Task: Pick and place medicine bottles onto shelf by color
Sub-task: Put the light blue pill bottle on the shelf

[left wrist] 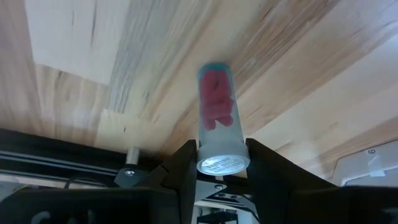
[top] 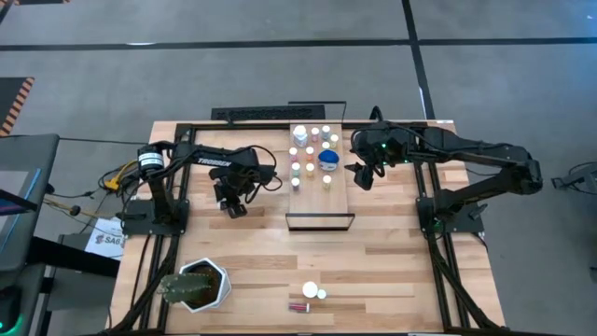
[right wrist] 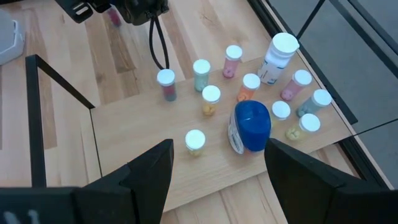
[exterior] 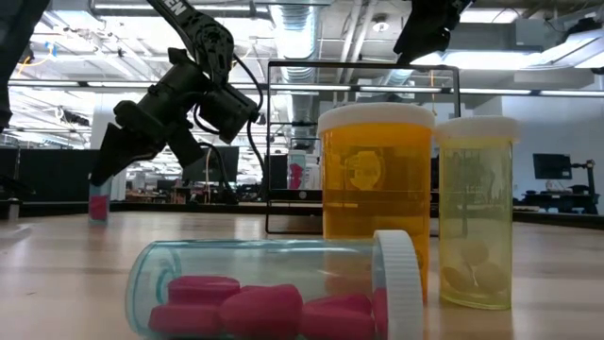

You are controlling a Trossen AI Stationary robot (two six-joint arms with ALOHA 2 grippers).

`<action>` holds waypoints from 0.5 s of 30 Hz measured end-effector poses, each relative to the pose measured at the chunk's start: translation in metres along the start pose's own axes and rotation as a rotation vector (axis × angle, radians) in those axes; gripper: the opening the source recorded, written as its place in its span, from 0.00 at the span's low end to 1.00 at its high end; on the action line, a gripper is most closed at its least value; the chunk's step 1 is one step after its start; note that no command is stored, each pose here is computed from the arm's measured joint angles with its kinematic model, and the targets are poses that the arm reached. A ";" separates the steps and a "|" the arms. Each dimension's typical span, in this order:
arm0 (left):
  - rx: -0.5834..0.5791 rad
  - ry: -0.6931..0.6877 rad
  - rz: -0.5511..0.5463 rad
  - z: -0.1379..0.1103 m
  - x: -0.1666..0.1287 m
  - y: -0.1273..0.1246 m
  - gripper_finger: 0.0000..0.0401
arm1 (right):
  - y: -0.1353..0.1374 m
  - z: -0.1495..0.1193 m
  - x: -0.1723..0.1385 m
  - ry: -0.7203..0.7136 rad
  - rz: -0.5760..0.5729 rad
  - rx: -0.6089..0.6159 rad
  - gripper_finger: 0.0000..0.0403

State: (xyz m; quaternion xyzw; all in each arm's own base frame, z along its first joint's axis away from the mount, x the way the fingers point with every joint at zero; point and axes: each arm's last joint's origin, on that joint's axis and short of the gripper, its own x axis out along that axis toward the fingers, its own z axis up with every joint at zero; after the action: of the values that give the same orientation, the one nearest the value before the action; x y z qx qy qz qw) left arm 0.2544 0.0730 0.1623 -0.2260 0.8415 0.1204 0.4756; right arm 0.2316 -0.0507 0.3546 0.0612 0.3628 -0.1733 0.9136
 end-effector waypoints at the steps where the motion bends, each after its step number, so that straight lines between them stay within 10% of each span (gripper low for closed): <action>1: 0.004 0.000 0.000 0.000 0.000 0.000 0.26 | 0.000 0.000 0.000 0.000 0.000 0.000 0.68; 15: 0.090 -0.015 0.068 0.001 0.000 0.002 0.45 | 0.000 0.000 0.000 0.001 0.000 -0.001 0.68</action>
State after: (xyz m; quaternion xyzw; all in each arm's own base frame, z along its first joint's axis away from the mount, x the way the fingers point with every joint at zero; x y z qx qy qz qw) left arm 0.2543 0.0752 0.1617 -0.1746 0.8498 0.1005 0.4871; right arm 0.2315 -0.0507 0.3545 0.0607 0.3632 -0.1730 0.9135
